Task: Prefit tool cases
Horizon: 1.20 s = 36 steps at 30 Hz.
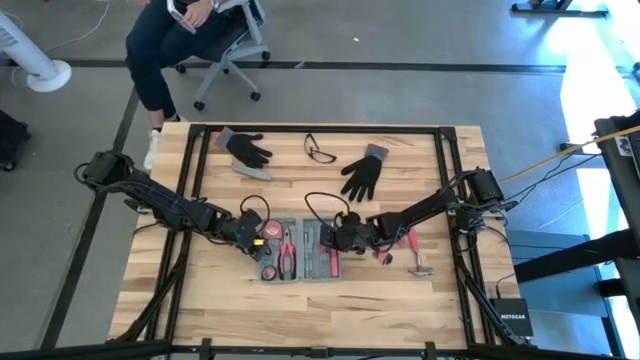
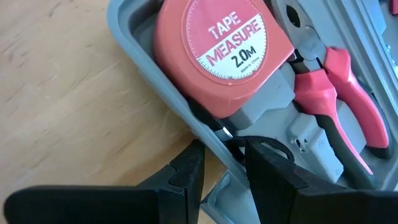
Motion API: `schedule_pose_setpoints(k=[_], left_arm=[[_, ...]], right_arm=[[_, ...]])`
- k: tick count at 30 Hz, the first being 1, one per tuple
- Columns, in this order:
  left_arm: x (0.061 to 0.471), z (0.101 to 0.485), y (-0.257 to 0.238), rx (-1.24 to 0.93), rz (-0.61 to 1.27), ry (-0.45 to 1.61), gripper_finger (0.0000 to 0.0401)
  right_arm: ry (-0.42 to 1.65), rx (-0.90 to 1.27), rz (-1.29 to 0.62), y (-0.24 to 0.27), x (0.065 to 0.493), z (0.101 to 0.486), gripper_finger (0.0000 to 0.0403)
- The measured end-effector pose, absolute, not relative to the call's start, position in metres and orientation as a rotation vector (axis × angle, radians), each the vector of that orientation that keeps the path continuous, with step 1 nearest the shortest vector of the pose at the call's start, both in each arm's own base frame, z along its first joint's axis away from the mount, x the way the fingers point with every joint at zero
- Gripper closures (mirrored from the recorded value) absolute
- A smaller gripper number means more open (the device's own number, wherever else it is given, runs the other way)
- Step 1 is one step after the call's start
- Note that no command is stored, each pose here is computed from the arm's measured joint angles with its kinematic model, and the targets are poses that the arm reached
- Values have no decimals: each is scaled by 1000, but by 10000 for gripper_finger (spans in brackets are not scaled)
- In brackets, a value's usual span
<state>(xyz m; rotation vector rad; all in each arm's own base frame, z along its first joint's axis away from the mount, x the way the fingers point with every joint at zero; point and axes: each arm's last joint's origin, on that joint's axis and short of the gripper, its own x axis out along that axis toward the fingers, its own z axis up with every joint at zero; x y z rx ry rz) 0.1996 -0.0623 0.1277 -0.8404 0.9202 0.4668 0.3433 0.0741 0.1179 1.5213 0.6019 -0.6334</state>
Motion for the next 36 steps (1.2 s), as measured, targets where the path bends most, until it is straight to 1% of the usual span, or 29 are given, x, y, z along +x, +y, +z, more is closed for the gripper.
schedule_pose_setpoints(k=[6, 10, 12, 23, 29, 36], left_arm=[[200, 128, -62, -845, 469, 918, 295], [200, 128, -62, -858, 476, 914, 295], [200, 128, -62, -858, 476, 912, 295], [200, 128, -62, -858, 478, 911, 295], [200, 128, -62, -860, 476, 904, 295], [200, 128, -62, -855, 479, 903, 295]], right_arm=[[624, 1492, -629, 74, 342, 117, 339], [731, 1434, -537, 75, 342, 117, 338], [765, 1433, -525, 75, 342, 117, 338], [808, 1396, -493, 70, 342, 116, 337], [836, 1357, -496, 66, 337, 122, 337], [875, 1385, -472, 61, 337, 126, 339]])
